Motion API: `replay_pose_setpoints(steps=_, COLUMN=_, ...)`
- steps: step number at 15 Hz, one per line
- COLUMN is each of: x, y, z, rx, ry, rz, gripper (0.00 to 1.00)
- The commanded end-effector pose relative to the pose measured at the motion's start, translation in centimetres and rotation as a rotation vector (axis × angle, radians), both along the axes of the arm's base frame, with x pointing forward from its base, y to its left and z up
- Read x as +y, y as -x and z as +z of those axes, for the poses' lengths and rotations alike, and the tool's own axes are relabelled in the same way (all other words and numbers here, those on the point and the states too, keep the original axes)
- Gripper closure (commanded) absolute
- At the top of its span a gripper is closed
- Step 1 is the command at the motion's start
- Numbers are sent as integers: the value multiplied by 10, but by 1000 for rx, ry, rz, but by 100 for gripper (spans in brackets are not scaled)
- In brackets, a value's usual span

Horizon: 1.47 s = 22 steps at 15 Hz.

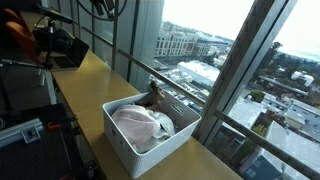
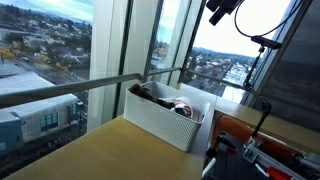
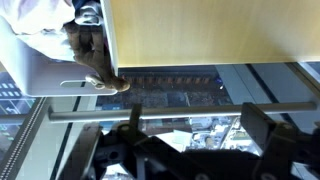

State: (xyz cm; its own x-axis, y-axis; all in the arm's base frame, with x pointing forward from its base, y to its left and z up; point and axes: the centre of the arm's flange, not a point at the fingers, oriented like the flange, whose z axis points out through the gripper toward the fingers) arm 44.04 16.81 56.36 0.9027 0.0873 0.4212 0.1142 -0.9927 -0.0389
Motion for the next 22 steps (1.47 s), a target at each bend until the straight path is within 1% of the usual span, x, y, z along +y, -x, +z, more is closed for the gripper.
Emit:
replay_pose_setpoints(steps=1, x=-28, y=-55, z=-14, rx=18, ry=112, rz=-100, gripper=0)
replay_pose_setpoints(steps=4, x=-65, y=-68, z=-45, rx=54, ry=183, rz=-180, gripper=0)
replay_pose_setpoints(steps=6, x=-81, y=-72, z=-75, rx=81, ry=207, rz=-227, gripper=0)
replay_pose_setpoints(steps=10, x=-102, y=-80, z=-143, rx=139, ry=200, rz=-305, gripper=0)
replay_pose_setpoints(steps=13, x=-126, y=-83, z=-193, rx=149, ry=188, rz=-357, gripper=0)
replay_pose_setpoints(steps=18, x=-177, y=-81, z=-258, rx=154, ry=192, rz=-431, gripper=0)
replay_pose_setpoints(steps=20, x=-183, y=-80, z=-282, rx=163, ry=186, rz=-460, gripper=0)
replay_pose_setpoints(steps=22, x=-179, y=-81, z=-305, rx=167, ry=179, rz=-486, gripper=0)
